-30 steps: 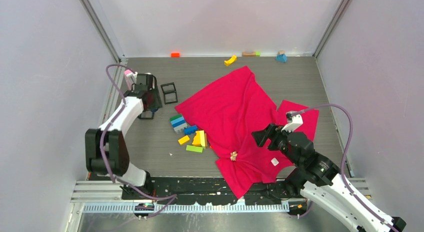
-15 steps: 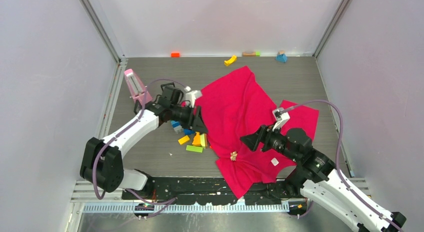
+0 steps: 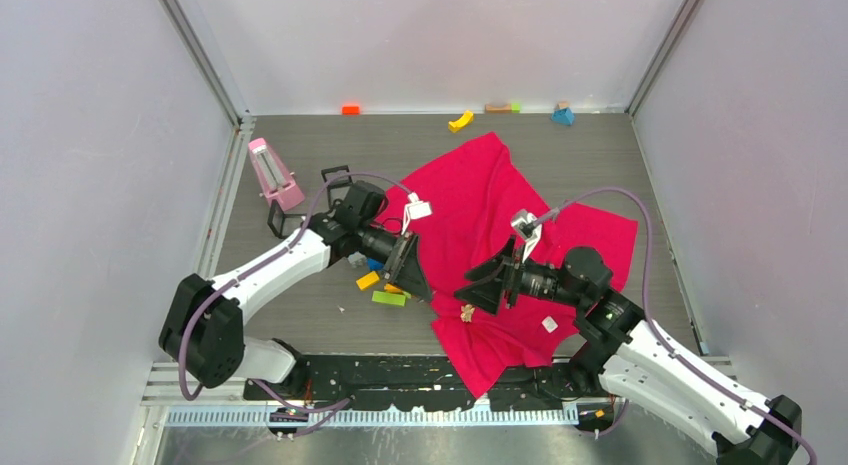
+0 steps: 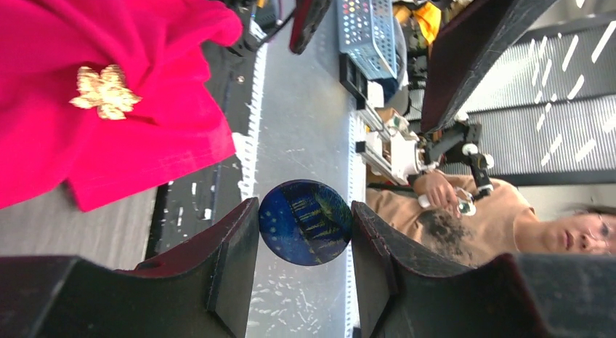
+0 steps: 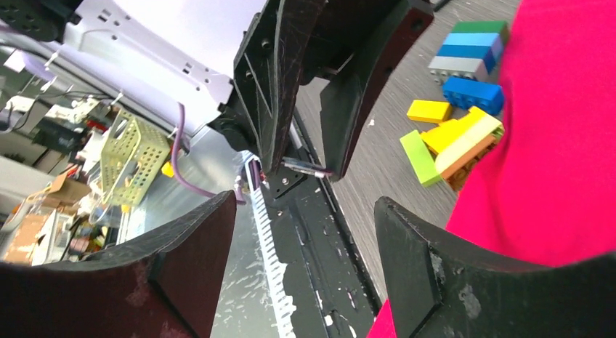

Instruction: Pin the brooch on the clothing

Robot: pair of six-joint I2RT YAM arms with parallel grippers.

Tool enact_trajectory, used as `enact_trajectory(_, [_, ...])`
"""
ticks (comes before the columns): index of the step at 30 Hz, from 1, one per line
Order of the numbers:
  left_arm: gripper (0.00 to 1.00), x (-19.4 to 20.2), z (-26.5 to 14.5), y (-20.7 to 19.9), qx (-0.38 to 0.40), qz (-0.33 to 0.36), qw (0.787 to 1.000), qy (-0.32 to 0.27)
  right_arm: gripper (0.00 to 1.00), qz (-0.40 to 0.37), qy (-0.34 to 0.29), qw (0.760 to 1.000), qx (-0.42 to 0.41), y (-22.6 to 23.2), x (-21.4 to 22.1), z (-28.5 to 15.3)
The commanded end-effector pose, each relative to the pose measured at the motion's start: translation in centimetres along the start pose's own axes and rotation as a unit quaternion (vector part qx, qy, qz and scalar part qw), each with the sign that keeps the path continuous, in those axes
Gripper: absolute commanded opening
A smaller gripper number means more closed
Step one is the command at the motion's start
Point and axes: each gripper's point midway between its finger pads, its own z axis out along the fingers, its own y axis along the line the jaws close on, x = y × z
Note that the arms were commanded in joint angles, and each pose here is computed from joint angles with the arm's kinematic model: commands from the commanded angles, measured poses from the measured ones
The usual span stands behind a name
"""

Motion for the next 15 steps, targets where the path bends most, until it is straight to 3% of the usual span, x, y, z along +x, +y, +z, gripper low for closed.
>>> enact_trajectory(1, [0.31,0.7,0.1,-3.5,0.068,0.036,0.997,0.02,0.74,-0.049,-0.024,0.994,-0.094,3.5,-1.7,0.2])
enact_trajectory(9, [0.29,0.9,0.6,-4.4,0.076,0.052,0.995,0.029,0.67,-0.047,-0.008,0.993,-0.104,3.2,-1.0,1.0])
enact_trajectory(12, [0.3,-0.5,0.7,-4.3,0.043,0.075,0.996,-0.008,0.66,-0.017,-0.026,0.994,-0.102,2.7,-0.9,1.3])
enact_trajectory(15, [0.31,-2.5,0.5,-5.4,0.037,0.106,0.991,-0.073,0.64,0.016,-0.083,0.992,-0.095,2.5,-2.4,1.6])
